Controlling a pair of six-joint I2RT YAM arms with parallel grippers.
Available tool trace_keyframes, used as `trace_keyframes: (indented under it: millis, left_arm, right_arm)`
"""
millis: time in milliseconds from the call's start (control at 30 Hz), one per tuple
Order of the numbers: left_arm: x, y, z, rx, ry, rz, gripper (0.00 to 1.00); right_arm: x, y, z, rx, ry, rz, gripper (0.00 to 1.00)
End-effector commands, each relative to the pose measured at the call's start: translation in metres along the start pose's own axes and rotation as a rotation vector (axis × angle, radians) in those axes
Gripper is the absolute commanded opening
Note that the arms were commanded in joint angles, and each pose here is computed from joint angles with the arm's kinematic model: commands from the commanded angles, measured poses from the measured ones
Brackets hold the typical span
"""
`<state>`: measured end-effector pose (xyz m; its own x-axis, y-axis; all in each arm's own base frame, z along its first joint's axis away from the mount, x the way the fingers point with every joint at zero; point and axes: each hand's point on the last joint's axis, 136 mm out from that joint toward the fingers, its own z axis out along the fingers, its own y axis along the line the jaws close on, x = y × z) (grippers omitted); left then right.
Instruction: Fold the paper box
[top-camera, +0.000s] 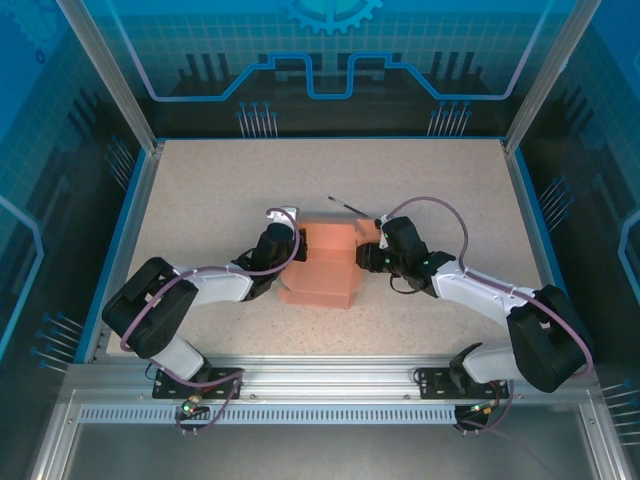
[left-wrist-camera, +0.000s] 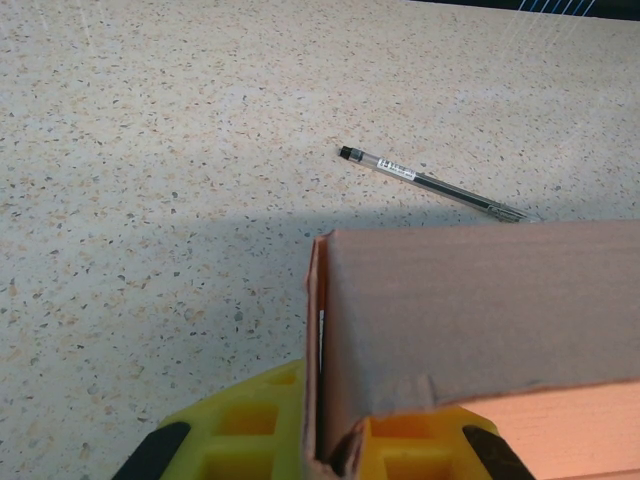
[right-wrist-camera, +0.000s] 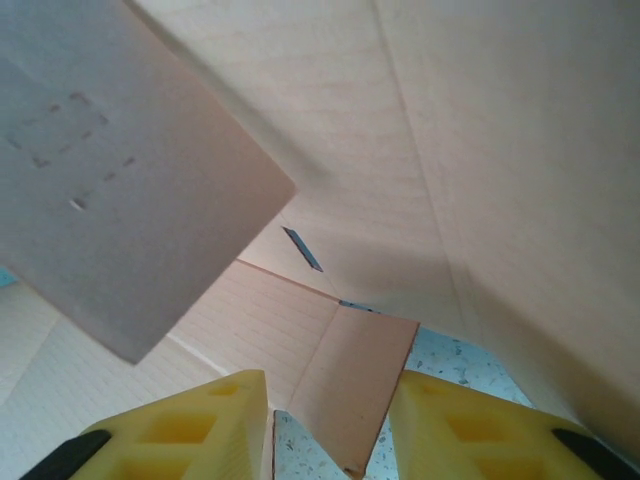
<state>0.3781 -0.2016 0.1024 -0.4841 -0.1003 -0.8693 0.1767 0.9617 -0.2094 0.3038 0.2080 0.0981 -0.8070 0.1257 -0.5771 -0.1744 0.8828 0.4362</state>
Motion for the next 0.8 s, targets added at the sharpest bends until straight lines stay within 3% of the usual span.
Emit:
trace_keyframes:
  millis: [0, 767]
  left_arm:
    - [-0.019, -0.013, -0.003, 0.042, -0.044, -0.006, 0.00]
    - [-0.015, -0.017, 0.000, 0.057, -0.028, -0.009, 0.00]
  right_arm:
    - [-0.012, 0.008, -0.002, -0.033, -0.029, -0.005, 0.35]
    - [-0.006, 0.041, 0.024, -0.067, 0.046, -0.133, 0.29]
